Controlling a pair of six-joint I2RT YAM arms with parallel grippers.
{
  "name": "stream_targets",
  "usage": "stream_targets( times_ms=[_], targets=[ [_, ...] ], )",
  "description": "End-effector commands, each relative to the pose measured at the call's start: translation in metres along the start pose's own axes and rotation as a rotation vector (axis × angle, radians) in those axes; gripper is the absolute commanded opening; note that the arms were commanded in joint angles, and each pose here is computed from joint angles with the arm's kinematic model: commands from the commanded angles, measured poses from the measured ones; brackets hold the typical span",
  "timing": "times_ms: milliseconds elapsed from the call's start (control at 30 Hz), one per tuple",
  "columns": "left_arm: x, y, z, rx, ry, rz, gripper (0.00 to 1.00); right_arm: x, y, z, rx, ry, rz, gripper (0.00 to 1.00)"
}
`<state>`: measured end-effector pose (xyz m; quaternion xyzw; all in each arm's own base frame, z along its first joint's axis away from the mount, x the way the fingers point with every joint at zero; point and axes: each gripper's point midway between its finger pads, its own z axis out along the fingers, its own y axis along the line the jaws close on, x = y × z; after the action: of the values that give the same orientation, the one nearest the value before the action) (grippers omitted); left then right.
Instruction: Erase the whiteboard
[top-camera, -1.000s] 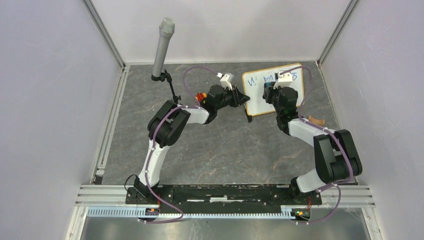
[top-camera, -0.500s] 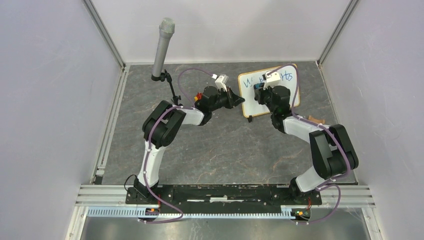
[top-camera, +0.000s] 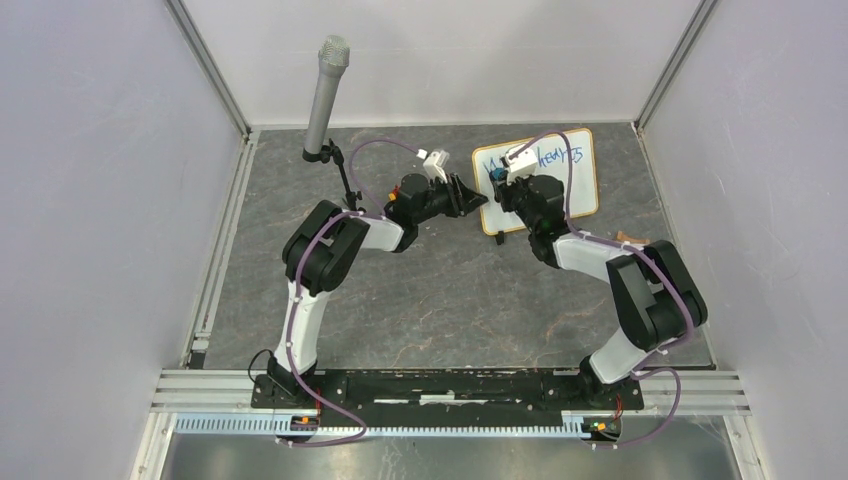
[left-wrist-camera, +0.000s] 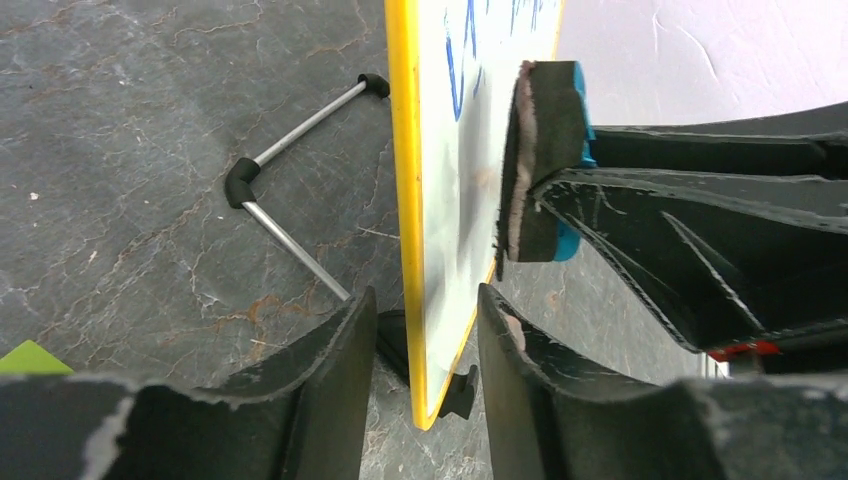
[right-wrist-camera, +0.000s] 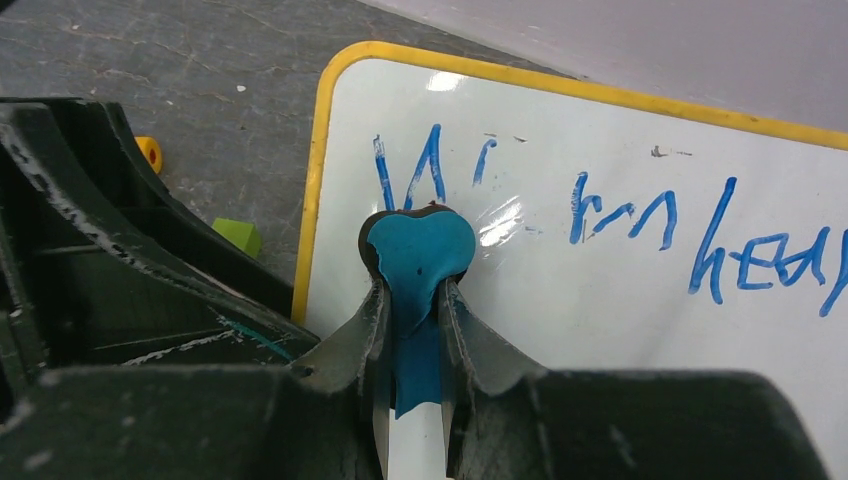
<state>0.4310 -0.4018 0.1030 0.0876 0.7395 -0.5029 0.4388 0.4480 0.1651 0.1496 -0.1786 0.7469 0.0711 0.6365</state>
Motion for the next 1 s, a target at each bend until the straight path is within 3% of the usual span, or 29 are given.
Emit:
stream_targets(
  times_ms=[0, 233, 333, 600, 800, 967],
  targets=[
    [-0.022, -0.016, 0.006, 0.063, -0.064, 0.006, 0.5, -0.031, -0.008, 0.016, 0.037, -0.077, -0.027, 0.08],
    [-0.013, -0.014, 0.018, 0.098, -0.045, -0.042, 0.49, -0.032, -0.003, 0.022, 0.065, -0.055, -0.041, 0.08],
    [-0.012, -0.012, 0.018, 0.089, -0.045, -0.041, 0.36, -0.031, -0.001, 0.026, 0.079, -0.041, -0.049, 0.08],
    [-0.004, -0.001, 0.015, 0.051, -0.035, -0.029, 0.13, -0.03, 0.006, 0.038, 0.117, 0.002, -0.077, 0.08],
    [-0.005, 0.007, 0.01, 0.0, -0.043, 0.0, 0.02, -0.023, -0.018, 0.037, 0.27, 0.054, -0.045, 0.08],
    [-0.005, 0.01, 0.007, -0.02, -0.05, 0.014, 0.02, -0.01, -0.045, 0.033, 0.388, 0.105, -0.045, 0.08]
  ],
)
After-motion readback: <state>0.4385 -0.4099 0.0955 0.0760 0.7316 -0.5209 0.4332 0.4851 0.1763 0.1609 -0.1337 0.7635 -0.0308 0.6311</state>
